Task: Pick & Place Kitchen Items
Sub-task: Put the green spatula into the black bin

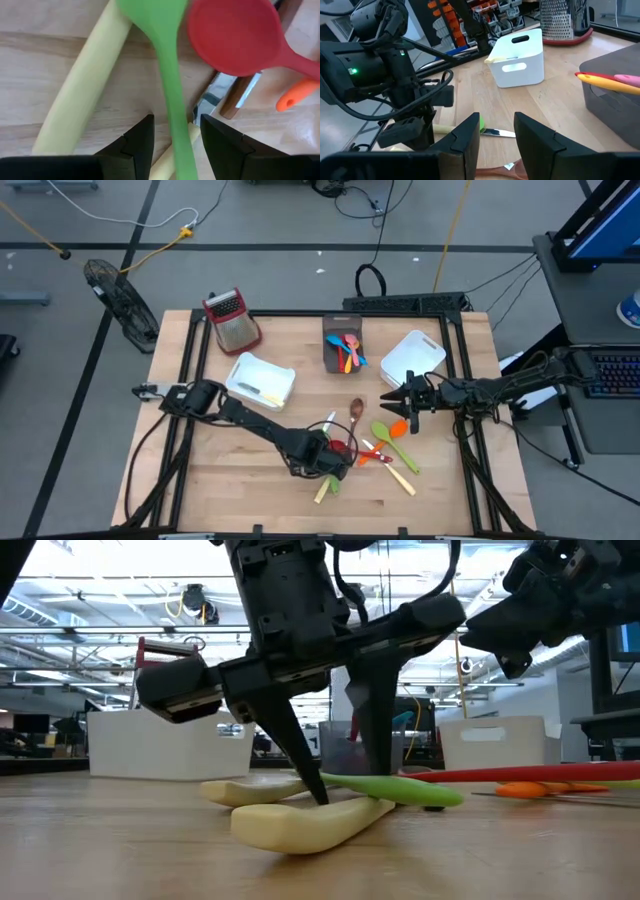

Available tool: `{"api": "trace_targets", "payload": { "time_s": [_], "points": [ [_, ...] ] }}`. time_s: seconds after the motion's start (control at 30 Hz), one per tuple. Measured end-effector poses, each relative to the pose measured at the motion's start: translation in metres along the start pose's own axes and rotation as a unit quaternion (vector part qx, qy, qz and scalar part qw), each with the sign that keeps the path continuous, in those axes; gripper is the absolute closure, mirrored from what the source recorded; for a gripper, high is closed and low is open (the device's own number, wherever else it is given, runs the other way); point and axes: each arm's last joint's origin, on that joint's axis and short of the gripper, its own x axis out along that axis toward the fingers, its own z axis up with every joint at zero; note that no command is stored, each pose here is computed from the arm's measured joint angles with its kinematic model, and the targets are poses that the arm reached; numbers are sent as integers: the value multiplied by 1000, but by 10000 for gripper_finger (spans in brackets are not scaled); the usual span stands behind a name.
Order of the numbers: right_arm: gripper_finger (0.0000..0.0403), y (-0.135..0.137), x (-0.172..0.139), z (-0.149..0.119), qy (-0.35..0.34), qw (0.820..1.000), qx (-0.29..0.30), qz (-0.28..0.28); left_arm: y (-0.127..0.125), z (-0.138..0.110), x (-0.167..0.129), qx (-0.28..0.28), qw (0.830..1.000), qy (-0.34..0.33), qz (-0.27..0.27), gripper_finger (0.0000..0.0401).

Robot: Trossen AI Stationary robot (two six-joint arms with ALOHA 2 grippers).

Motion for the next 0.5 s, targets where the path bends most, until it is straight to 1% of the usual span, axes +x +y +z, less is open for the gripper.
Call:
{"api": "trace_targets", "payload": {
  "time_s": [0.17, 0.33, 0.37, 0.5],
  "points": [
    [289, 0, 0, 0, 0, 1000, 0, 0, 2, 0, 0, 7, 1000, -6, 7, 238],
    [289, 0, 0, 0, 0, 1000, 7, 0, 6, 2, 6, -28, 999, -5, 33, 238],
    [289, 0, 0, 0, 0, 1000, 10, 0, 7, 2, 11, -32, 999, -7, 38, 240],
    [289, 0, 0, 0, 0, 1000, 17, 0, 8, 2, 13, -53, 998, -8, 40, 268]
  ]
}}
